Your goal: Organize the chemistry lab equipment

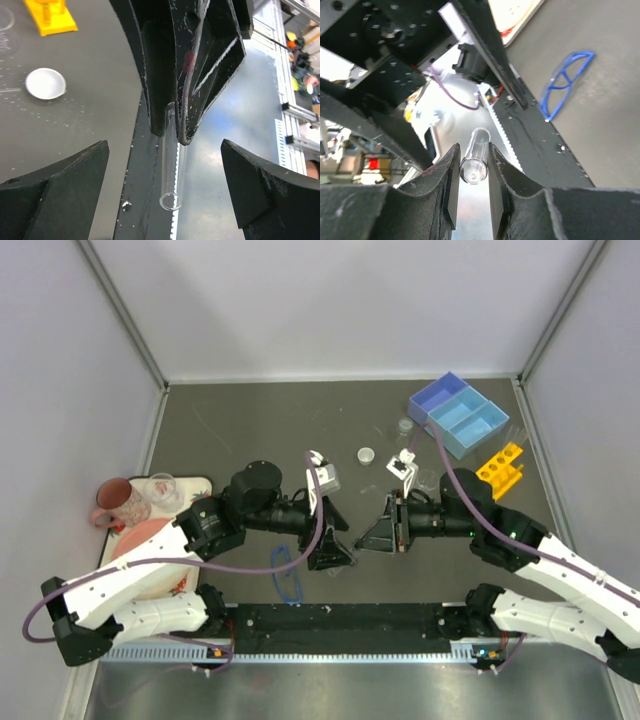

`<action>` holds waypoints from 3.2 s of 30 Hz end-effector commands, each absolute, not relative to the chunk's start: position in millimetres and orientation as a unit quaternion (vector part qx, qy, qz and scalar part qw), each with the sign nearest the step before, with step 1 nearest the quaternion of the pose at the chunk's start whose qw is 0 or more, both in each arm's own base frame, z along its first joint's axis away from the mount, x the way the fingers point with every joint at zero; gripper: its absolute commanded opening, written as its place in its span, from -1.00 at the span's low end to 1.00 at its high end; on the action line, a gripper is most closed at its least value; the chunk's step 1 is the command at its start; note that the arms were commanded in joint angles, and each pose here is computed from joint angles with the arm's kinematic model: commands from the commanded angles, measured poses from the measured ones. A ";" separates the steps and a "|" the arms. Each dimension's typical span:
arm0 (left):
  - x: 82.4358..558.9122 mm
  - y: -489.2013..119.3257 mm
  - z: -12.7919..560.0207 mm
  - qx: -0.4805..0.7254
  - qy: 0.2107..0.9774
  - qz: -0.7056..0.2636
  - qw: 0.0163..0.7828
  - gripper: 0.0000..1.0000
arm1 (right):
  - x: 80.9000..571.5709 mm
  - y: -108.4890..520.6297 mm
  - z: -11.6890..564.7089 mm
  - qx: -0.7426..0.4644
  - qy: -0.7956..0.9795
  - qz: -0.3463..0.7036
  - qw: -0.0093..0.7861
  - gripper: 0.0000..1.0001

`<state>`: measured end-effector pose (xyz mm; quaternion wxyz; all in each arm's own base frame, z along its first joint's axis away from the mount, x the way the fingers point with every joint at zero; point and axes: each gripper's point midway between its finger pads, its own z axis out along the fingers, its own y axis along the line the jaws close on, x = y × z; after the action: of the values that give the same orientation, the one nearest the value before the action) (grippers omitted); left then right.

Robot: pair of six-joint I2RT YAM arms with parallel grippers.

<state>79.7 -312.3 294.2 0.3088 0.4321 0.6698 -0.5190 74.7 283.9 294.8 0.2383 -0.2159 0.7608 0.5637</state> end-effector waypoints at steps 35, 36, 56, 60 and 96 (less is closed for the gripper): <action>130.2 -222.5 237.8 0.295 0.799 -0.320 0.415 0.97 | 295.5 -100.1 297.7 0.341 0.808 -0.127 0.463 -0.62; 131.0 -220.8 235.8 0.294 0.800 -0.315 0.417 0.97 | 295.6 -104.1 292.6 0.349 0.807 -0.132 0.458 -0.62; 123.1 -211.0 216.2 0.293 0.801 -0.318 0.415 0.97 | 320.2 -159.9 239.7 0.433 0.793 -0.174 0.392 -0.61; 121.4 -209.9 218.3 0.294 0.797 -0.322 0.417 0.97 | 325.6 -162.5 227.8 0.452 0.790 -0.141 0.389 -0.61; 121.8 -210.5 214.9 0.297 0.799 -0.318 0.414 0.97 | 369.4 -169.8 206.0 0.458 0.797 -0.106 0.378 -0.63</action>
<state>117.5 -204.9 208.7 0.4010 0.2982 0.8085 -0.3109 355.5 -159.8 178.2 0.3394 0.4563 0.8154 -0.1081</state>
